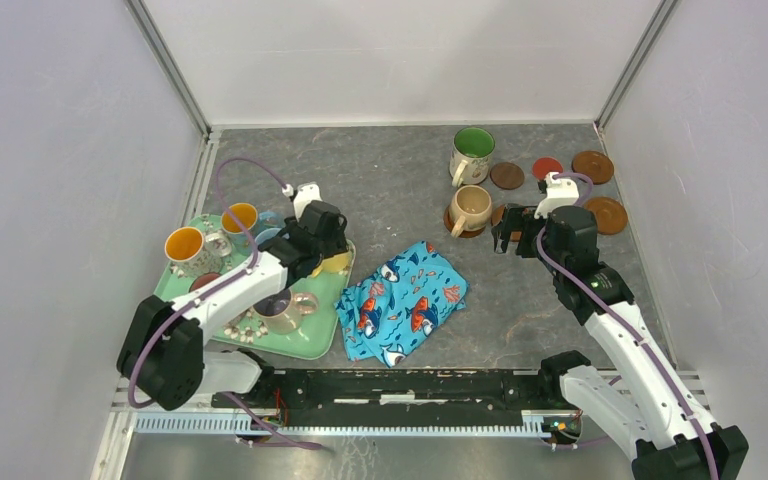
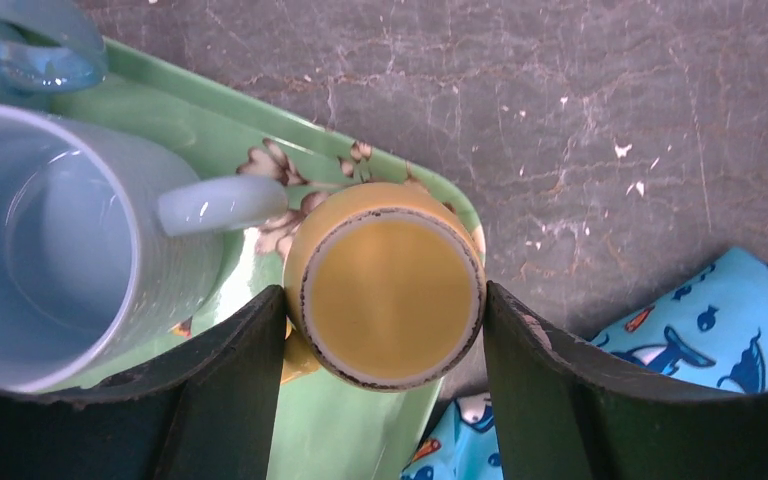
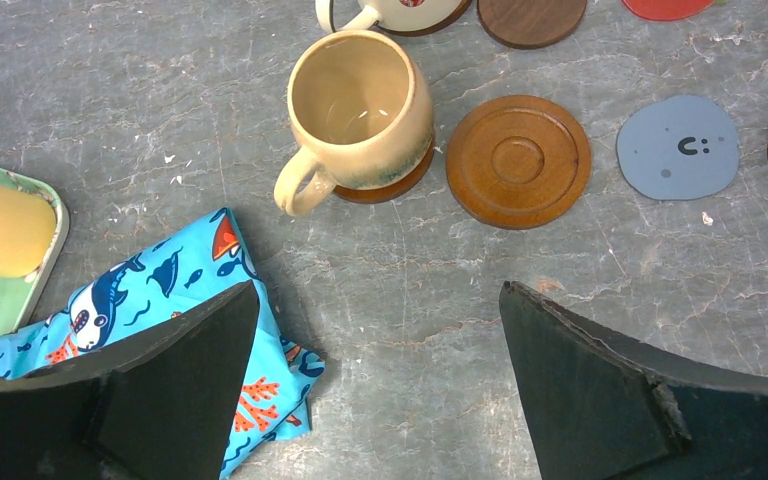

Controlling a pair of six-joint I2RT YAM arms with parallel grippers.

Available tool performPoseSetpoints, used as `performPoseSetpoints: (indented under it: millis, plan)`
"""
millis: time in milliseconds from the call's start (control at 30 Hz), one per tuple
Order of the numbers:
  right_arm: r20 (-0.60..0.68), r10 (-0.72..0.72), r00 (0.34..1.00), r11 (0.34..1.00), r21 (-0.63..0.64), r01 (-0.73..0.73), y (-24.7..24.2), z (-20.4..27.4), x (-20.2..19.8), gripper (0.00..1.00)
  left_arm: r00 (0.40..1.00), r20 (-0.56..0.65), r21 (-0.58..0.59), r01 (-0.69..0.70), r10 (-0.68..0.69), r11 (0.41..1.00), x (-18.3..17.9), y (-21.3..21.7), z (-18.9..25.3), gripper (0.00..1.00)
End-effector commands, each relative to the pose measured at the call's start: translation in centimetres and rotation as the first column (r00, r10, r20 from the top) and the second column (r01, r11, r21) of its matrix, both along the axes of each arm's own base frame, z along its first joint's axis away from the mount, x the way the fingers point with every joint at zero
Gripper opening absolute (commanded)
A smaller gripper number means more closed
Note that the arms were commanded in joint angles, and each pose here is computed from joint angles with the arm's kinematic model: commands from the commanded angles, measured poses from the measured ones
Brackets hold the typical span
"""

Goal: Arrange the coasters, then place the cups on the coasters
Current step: Pick up the cup from the tray.

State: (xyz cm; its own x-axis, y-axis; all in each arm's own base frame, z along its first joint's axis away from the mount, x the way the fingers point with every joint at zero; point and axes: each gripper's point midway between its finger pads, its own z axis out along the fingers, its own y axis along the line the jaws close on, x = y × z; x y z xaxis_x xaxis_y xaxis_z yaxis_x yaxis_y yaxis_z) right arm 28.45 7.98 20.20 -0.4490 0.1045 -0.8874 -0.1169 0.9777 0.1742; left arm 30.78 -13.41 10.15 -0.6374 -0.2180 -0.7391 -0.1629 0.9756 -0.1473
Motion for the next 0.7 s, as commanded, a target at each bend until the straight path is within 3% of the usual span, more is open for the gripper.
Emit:
performPoseSetpoints:
  millis: [0,67,167,367,500,667]
  plan:
    - [0.044,0.008,0.999,1.000,0.008,-0.008,0.3,1.2,0.4,0.98,1.000,-0.003,-0.061,0.018,-0.018,0.998,1.4,-1.6,-0.2,0.67]
    - [0.047,0.008,0.999,1.000,0.007,-0.009,0.3,1.3,0.4,0.98,0.999,-0.001,-0.055,0.038,-0.038,0.998,1.3,-1.7,0.1,0.82]
    - [0.046,0.004,0.999,1.000,0.004,-0.004,0.1,1.1,0.4,0.98,0.998,-0.009,-0.037,0.059,-0.059,0.998,0.7,-1.3,0.2,0.90]
    - [0.042,0.007,0.999,1.000,0.005,-0.007,0.2,0.7,0.4,0.98,0.995,-0.050,-0.005,0.087,-0.087,0.996,-1.1,-0.3,-0.5,0.92]
    - [0.043,0.006,0.999,1.000,0.005,-0.006,0.2,0.8,0.5,0.98,0.991,-0.094,-0.004,0.098,-0.098,0.995,-2.2,-0.2,-1.5,0.85]
    - [0.041,0.007,0.999,1.000,0.008,-0.007,0.3,0.6,0.5,0.98,0.987,-0.107,-0.030,0.116,-0.118,0.993,-2.8,-0.8,-2.2,0.62]
